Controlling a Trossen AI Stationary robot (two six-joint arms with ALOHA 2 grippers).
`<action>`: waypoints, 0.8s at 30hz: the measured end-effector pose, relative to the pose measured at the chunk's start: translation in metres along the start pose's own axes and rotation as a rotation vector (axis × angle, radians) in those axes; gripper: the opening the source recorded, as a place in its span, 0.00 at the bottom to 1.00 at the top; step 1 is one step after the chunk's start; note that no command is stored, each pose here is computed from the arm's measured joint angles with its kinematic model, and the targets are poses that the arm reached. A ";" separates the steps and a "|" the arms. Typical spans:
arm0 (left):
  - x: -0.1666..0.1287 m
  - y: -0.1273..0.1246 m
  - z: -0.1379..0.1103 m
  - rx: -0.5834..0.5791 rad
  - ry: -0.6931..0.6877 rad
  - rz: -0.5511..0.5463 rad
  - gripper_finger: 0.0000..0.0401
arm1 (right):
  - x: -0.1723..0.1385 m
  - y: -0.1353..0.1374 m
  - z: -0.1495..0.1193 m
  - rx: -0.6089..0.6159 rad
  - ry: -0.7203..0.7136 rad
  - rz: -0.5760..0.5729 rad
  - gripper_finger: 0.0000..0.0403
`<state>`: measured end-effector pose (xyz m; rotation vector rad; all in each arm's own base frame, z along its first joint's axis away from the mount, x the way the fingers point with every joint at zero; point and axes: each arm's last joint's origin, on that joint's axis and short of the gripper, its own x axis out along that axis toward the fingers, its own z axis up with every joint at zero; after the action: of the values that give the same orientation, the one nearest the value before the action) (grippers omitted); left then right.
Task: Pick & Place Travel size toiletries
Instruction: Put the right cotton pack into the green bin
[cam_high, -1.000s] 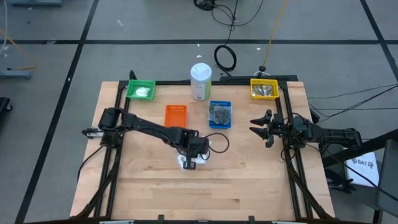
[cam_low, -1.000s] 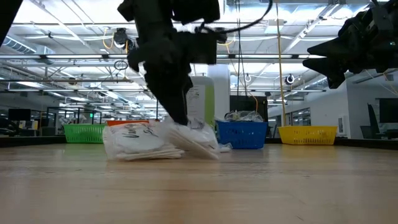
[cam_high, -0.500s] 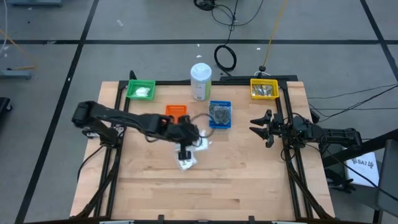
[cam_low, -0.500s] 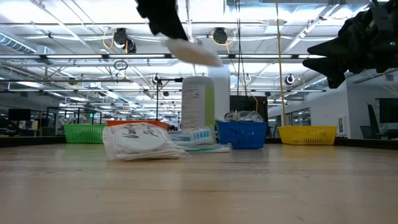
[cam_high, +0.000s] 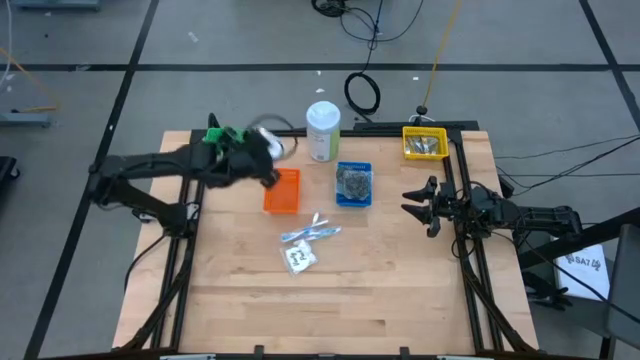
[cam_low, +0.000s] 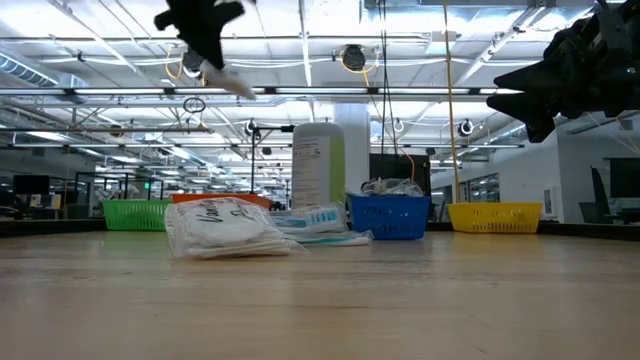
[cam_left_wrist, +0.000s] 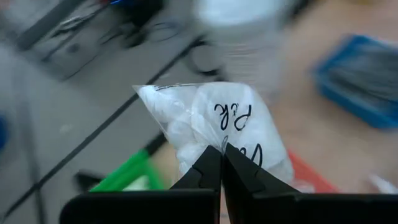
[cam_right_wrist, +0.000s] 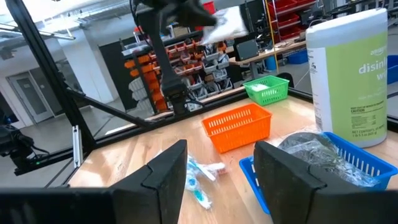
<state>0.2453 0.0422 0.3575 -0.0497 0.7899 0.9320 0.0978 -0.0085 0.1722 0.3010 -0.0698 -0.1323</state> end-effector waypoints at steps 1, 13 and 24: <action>0.004 0.010 0.001 -0.031 0.013 0.044 0.00 | 0.000 0.000 0.000 -0.001 -0.001 0.000 0.43; 0.079 0.100 -0.006 -0.335 0.166 0.333 0.01 | 0.000 0.000 0.000 -0.002 0.000 0.000 0.44; 0.161 0.127 -0.091 -0.528 0.272 0.269 0.00 | 0.000 0.000 0.000 -0.002 0.001 0.000 0.44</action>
<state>0.1539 0.2001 0.2267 -0.5519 0.7916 1.3919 0.0979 -0.0085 0.1721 0.2987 -0.0688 -0.1325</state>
